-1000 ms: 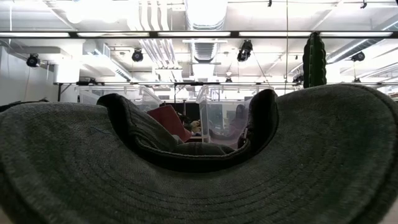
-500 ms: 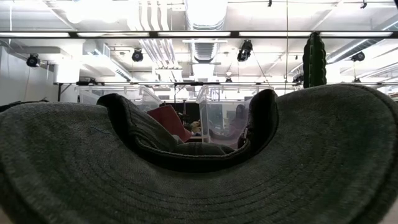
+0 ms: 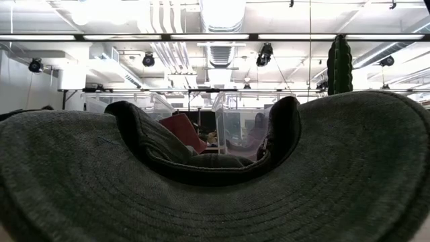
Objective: Pick & Place hat
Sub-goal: Put the right red cap into the right transparent bin
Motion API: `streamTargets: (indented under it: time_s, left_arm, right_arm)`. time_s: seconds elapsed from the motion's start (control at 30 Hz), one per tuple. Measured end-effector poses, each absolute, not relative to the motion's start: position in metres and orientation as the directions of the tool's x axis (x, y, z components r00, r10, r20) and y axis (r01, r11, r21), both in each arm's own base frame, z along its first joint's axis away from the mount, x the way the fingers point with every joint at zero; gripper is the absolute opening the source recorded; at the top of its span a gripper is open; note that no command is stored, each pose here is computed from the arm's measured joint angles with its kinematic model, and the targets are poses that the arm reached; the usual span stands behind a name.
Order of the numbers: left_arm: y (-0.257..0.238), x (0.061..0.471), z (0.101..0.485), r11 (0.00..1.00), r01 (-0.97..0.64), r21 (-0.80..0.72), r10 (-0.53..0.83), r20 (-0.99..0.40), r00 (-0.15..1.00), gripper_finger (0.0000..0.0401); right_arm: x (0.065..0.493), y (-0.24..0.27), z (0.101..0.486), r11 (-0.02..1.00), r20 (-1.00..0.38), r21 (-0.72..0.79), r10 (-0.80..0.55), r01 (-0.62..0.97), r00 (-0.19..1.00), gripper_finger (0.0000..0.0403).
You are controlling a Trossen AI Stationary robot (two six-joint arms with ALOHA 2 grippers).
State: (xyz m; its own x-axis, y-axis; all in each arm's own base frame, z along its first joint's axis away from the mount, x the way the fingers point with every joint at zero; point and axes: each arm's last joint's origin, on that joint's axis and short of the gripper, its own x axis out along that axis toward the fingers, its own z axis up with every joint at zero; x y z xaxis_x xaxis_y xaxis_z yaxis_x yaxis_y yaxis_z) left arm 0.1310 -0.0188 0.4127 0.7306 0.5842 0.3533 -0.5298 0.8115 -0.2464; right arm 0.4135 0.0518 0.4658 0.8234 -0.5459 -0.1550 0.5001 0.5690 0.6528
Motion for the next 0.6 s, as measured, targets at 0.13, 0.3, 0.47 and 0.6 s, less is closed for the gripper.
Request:
streamTargets:
  time_s: [0.13,0.3,0.47,0.6]
  left_arm:
    - [-0.019,0.128,0.415,0.83,-0.471,-0.299,0.555,0.372,0.744,0.0038]
    - [-0.017,0.121,0.419,0.84,-0.438,-0.319,0.537,0.388,0.749,0.007]
    - [-0.014,0.109,0.423,0.864,-0.411,-0.292,0.501,0.41,0.762,0.0107]
    - [-0.011,0.099,0.426,0.864,-0.4,-0.306,0.5,0.433,0.75,0.0132]
  right_arm:
    - [0.414,0.051,0.467,0.571,-0.151,0.66,-0.536,0.488,0.831,0.0013]
    - [0.413,0.048,0.468,0.572,-0.151,0.652,-0.545,0.497,0.825,0.0012]
    - [0.412,0.039,0.47,0.578,-0.149,0.645,-0.546,0.499,0.825,0.0011]
    - [0.406,0.03,0.477,0.592,-0.138,0.637,-0.542,0.494,0.829,0.001]
